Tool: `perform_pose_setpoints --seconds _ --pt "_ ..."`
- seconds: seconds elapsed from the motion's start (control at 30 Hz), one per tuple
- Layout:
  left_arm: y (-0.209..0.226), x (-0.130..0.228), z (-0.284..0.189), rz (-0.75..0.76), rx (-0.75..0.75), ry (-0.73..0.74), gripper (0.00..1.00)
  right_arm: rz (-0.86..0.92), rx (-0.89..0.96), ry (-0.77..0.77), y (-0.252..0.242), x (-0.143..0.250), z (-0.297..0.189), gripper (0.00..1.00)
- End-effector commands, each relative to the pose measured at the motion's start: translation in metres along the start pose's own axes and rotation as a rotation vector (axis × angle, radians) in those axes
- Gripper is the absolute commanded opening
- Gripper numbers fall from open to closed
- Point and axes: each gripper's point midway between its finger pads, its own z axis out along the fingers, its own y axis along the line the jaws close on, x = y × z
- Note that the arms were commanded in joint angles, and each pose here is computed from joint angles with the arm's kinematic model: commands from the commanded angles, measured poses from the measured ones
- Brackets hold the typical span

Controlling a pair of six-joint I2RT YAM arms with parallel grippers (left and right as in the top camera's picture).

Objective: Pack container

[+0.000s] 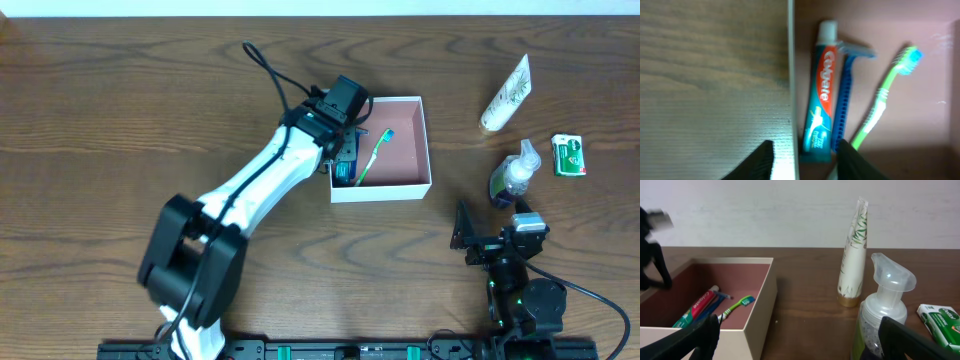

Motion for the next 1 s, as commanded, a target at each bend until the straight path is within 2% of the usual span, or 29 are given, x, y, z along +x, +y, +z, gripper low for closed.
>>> perform_pose_setpoints --seconds 0.0,0.13,0.27,0.37,0.53,0.77,0.97 --pt "-0.007 -0.026 -0.055 0.052 0.065 -0.125 0.50 -0.012 0.003 0.002 -0.001 0.001 0.000 0.99" --pt "0.008 -0.033 -0.097 0.046 0.067 -0.183 0.56 -0.012 0.003 0.002 -0.001 0.001 0.000 0.99" --pt "0.048 -0.033 -0.134 -0.006 -0.005 -0.212 0.61 -0.012 0.003 0.002 -0.001 0.001 0.000 0.99" --pt "0.083 -0.027 -0.154 -0.058 -0.063 -0.200 0.72 -0.012 0.003 0.002 -0.001 0.001 0.000 0.99" --pt "0.138 -0.013 -0.177 -0.162 -0.147 -0.162 0.85 -0.012 0.003 0.002 -0.001 0.001 0.000 0.99" --pt "0.195 0.007 -0.196 -0.296 -0.242 -0.109 0.86 -0.012 0.003 0.002 -0.001 0.001 0.000 0.99" --pt "0.204 0.014 -0.218 -0.326 -0.241 -0.155 0.86 -0.012 0.003 0.002 -0.001 0.001 0.000 0.99"
